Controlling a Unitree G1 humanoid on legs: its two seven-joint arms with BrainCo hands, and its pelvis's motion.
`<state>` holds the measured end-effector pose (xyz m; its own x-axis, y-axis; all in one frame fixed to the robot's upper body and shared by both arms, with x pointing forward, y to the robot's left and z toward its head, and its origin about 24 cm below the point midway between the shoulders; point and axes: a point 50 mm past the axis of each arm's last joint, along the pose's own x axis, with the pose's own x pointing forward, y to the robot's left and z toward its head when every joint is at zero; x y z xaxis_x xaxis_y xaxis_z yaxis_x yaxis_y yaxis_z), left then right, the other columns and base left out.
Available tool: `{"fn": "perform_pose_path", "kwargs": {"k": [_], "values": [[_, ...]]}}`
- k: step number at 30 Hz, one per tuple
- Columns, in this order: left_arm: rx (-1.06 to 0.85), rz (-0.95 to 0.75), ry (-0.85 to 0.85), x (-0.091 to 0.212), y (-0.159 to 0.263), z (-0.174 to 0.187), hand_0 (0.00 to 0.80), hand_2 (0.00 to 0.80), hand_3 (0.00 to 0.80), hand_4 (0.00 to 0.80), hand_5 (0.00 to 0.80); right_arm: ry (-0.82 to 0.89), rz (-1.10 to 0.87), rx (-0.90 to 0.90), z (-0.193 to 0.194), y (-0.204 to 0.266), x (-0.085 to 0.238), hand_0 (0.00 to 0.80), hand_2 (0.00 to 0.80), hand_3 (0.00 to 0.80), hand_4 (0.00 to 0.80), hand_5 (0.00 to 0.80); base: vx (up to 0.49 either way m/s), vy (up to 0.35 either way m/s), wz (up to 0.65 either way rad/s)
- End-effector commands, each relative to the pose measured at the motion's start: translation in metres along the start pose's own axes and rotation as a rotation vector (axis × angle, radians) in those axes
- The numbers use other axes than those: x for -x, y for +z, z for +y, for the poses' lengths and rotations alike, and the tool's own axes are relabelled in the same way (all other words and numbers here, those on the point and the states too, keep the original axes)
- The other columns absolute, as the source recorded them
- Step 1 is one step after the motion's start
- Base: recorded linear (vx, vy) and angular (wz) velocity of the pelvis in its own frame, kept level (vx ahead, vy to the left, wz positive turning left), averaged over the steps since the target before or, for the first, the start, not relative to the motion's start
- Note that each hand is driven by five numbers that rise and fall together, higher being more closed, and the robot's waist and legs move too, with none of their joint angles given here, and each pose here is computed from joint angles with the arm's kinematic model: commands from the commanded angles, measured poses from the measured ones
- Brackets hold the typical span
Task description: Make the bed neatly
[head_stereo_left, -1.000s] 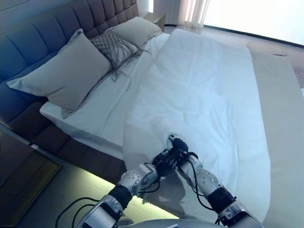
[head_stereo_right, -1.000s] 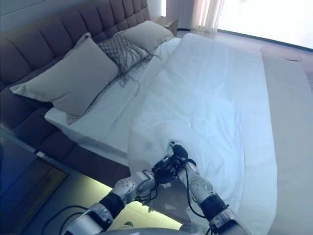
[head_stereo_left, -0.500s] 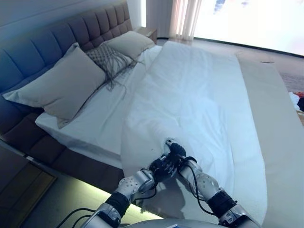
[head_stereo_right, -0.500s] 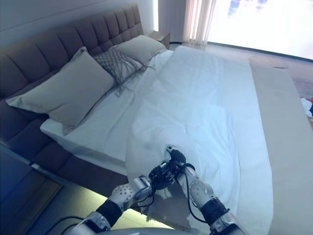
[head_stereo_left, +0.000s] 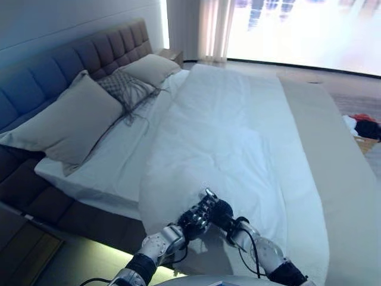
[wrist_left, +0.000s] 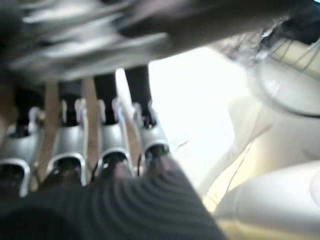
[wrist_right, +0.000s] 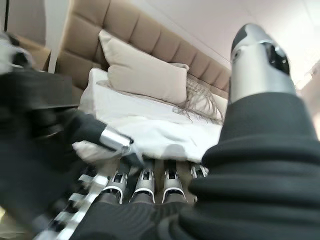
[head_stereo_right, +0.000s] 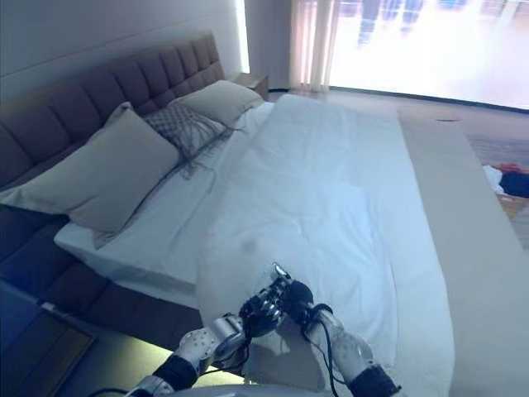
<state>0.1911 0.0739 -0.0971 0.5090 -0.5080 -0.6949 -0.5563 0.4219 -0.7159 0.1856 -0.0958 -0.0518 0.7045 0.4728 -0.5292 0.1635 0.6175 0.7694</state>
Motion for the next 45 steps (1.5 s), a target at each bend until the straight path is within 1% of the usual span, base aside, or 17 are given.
{"fn": "perform_pose_path", "kwargs": {"k": [1, 5, 8, 15, 19, 23, 30, 33, 36, 40, 45], "values": [[0.037, -0.265, -0.105, 0.013, 0.067, -0.022, 0.8, 0.8, 0.8, 0.8, 0.8, -0.052, -0.057, -0.066, -0.027, 0.006, 0.021, 0.0, 0.0, 0.0, 0.0, 0.0, -0.108, 0.0, -0.14], [0.028, -0.359, -0.09, 0.028, 0.093, -0.015, 0.8, 0.8, 0.8, 0.8, 0.8, -0.134, -0.113, -0.123, -0.056, 0.012, 0.038, 0.0, 0.0, 0.0, 0.0, 0.0, -0.111, -0.012, -0.11], [0.033, -0.422, -0.074, 0.039, 0.113, -0.01, 0.8, 0.8, 0.8, 0.8, 0.8, -0.139, -0.151, -0.146, -0.067, 0.018, 0.043, 0.0, 0.0, 0.0, 0.0, 0.0, -0.08, -0.013, -0.07], [-0.032, -0.544, 0.019, 0.064, 0.144, 0.009, 0.8, 0.8, 0.8, 0.8, 0.8, -0.155, -0.207, -0.077, -0.072, 0.035, 0.048, 0.0, 0.0, 0.0, 0.0, 0.0, -0.037, -0.006, -0.1], [-0.057, -0.629, 0.123, 0.087, 0.162, 0.034, 0.8, 0.8, 0.8, 0.8, 0.8, -0.166, -0.214, -0.054, -0.077, 0.039, 0.055, 0.0, 0.0, 0.0, 0.0, 0.0, 0.0, 0.0, 0.0], [-0.1, -0.71, 0.219, 0.109, 0.179, 0.051, 0.8, 0.8, 0.8, 0.8, 0.8, -0.159, -0.242, -0.044, -0.078, 0.046, 0.059, 0.0, 0.0, 0.0, 0.0, 0.0, -0.011, 0.034, 0.04], [-0.122, -0.877, 0.33, 0.176, 0.214, 0.087, 0.8, 0.8, 0.8, 0.8, 0.8, -0.11, -0.274, 0.015, -0.08, 0.052, 0.064, 0.0, 0.0, 0.0, 0.0, 0.0, 0.009, 0.092, 0.01], [-0.145, -0.906, 0.399, 0.204, 0.223, 0.102, 0.8, 0.8, 0.8, 0.8, 0.8, -0.169, -0.286, 0.076, -0.089, 0.054, 0.066, 0.0, 0.0, 0.0, 0.0, 0.0, 0.004, 0.145, -0.1], [-0.143, -0.918, 0.476, 0.225, 0.227, 0.117, 0.8, 0.8, 0.8, 0.8, 0.8, -0.24, -0.303, 0.033, -0.104, 0.056, 0.068, 0.0, 0.0, 0.0, 0.0, 0.0, -0.008, 0.209, -0.09], [-0.119, -0.987, 0.529, 0.266, 0.238, 0.123, 0.8, 0.8, 0.8, 0.8, 0.8, -0.289, -0.32, 0.026, -0.119, 0.062, 0.079, 0.0, 0.0, 0.0, 0.0, 0.0, 0.012, 0.251, -0.03], [-0.16, -1.062, 0.556, 0.302, 0.256, 0.109, 0.8, 0.8, 0.8, 0.8, 0.8, -0.286, -0.346, -0.032, -0.129, 0.059, 0.088, 0.0, 0.0, 0.0, 0.0, 0.0, 0.0, 0.218, 0.0]]}}
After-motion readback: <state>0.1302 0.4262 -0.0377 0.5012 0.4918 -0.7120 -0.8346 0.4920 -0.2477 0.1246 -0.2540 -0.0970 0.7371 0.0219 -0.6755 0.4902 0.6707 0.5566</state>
